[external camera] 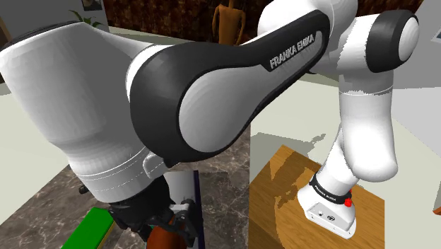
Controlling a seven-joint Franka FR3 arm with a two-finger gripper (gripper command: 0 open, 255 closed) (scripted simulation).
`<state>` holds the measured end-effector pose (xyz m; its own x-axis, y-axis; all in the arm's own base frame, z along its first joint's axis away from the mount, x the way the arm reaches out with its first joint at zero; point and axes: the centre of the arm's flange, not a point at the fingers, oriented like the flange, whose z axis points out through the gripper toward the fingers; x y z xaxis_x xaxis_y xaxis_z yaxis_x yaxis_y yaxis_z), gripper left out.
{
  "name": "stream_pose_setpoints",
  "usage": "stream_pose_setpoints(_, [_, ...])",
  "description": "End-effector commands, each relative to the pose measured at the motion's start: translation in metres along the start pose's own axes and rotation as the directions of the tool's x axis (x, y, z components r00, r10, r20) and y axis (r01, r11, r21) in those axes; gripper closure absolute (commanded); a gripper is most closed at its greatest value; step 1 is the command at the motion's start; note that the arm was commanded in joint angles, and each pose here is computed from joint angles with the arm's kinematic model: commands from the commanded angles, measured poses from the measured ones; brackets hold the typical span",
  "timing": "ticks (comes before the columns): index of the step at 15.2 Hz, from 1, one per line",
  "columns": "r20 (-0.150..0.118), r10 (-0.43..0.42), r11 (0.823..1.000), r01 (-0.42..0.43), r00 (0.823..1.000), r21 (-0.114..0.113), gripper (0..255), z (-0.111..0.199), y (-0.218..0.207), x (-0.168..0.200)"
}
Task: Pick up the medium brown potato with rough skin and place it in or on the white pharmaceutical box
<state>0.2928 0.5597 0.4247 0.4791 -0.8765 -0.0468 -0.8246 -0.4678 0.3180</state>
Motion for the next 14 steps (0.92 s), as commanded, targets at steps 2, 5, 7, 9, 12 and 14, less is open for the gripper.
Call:
stream_pose_setpoints(2, [0.000, 0.000, 1.000, 0.000, 1.000, 0.000, 0, 0.000, 0.000, 0.000])
stream_pose_setpoints(5, [0.000, 0.000, 1.000, 0.000, 1.000, 0.000, 0, -0.013, 0.000, 0.000])
stream_pose_setpoints(7, [0.000, 0.000, 1.000, 0.000, 1.000, 0.000, 0, -0.039, 0.000, 0.000])
stream_pose_setpoints(9, [0.000, 0.000, 1.000, 0.000, 1.000, 0.000, 0, -0.050, 0.000, 0.000])
stream_pose_setpoints(12, [0.000, 0.000, 1.000, 0.000, 1.000, 0.000, 0, -0.050, 0.000, 0.000])
stream_pose_setpoints(14, [0.000, 0.000, 1.000, 0.000, 1.000, 0.000, 0, -0.050, 0.000, 0.000])
